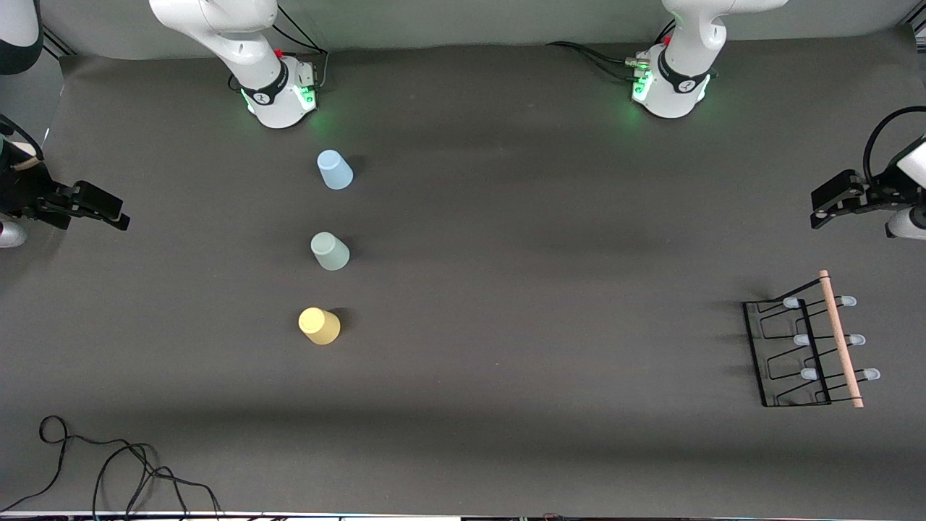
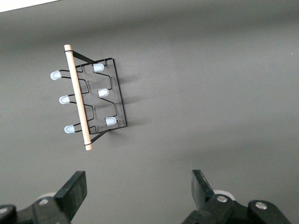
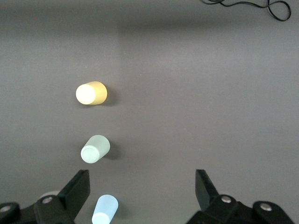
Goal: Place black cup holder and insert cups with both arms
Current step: 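Reach the left gripper toward the black wire cup holder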
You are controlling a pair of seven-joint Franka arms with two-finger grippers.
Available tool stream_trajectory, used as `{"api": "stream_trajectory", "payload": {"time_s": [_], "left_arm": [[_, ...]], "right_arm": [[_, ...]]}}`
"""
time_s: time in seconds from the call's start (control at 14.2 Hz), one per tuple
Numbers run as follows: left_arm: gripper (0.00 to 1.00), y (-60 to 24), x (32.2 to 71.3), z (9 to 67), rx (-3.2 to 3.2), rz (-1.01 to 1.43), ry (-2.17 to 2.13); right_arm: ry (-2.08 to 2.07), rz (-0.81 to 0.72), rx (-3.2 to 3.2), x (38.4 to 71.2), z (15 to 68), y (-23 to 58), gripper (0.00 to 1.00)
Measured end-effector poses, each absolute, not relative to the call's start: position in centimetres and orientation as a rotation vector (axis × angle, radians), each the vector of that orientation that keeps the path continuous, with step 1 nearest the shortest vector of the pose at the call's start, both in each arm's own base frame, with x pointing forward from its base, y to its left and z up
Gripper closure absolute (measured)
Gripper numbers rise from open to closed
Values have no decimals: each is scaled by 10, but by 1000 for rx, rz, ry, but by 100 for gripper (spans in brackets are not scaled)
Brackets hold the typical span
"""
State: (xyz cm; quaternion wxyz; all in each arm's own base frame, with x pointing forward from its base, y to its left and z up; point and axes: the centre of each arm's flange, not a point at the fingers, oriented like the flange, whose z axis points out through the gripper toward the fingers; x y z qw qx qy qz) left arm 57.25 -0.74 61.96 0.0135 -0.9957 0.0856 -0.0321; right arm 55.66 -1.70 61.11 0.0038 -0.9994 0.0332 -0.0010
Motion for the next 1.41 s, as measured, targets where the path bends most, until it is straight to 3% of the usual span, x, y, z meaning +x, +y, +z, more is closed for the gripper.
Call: {"api": "stream_trajectory", "payload": {"time_s": [0.56,1.41], "left_arm": [[0,2,577,606,-3103,-99,238],[0,122,631,479,-3111,13,81]], "right_arm": [[104,39,-3132,554,609,-17,0],[104,52,-3132,553,609,-17,0]]}}
